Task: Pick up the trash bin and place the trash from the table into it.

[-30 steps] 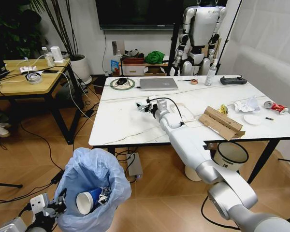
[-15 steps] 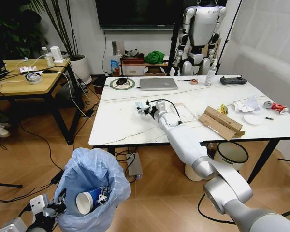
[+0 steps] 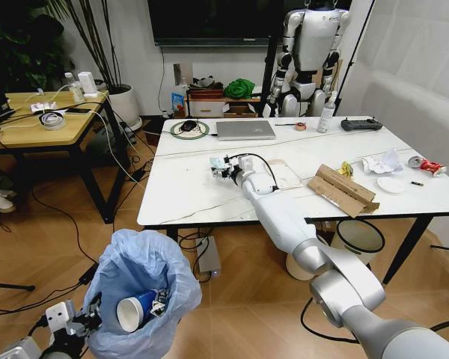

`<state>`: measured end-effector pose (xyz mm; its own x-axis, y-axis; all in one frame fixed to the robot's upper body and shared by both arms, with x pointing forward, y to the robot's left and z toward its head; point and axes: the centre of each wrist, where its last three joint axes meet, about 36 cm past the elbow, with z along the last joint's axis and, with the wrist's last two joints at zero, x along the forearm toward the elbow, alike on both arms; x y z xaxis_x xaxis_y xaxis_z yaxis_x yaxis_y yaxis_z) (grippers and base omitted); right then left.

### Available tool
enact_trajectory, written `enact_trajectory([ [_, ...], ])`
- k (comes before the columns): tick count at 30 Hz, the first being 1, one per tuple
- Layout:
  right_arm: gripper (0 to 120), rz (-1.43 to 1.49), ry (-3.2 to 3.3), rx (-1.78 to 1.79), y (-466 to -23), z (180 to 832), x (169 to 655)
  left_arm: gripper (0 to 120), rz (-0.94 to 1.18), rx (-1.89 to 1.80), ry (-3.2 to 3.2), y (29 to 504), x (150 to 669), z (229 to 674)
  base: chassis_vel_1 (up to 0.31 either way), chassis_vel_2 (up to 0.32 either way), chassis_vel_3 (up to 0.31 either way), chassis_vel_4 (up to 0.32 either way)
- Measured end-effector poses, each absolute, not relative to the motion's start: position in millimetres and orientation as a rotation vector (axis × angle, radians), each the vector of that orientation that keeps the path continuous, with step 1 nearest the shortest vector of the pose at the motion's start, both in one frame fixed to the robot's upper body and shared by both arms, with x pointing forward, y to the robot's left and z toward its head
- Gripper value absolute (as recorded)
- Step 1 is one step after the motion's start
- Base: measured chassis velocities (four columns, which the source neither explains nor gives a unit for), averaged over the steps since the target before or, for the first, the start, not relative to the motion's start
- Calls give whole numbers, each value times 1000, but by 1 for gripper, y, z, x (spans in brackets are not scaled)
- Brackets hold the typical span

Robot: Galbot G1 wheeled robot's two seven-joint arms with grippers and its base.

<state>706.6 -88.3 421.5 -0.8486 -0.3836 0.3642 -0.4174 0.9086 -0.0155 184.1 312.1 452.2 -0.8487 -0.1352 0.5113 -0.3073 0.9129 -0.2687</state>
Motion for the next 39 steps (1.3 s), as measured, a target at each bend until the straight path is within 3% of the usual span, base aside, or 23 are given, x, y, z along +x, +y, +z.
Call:
enact_trajectory([
  [9,98,170,-2708,549,-88,421,708,1,472,318,-2577,312,184,452,0,0,0,0],
  [11,88,179,-2708,547,-86,421,708,1,473,319,-2576,312,184,452,0,0,0,0],
  [13,85,178,-2707,545,-86,421,708,1,473,319,-2576,312,184,452,0,0,0,0],
  [17,67,179,-2701,536,-86,418,708,1,475,322,-2576,312,183,451,0,0,0,0],
  [20,61,179,-2702,534,-87,418,709,1,475,322,-2576,312,183,451,0,0,0,0],
  [26,34,181,-2703,526,-91,419,709,1,476,322,-2579,311,184,451,0,0,0,0],
  [30,25,179,-2702,527,-91,419,709,1,476,322,-2579,311,184,451,0,0,0,0],
  [33,9,176,-2700,530,-89,418,708,1,475,322,-2580,311,184,451,0,0,0,0],
  [39,3,174,-2696,534,-88,418,706,1,474,319,-2584,312,185,452,0,0,0,0],
])
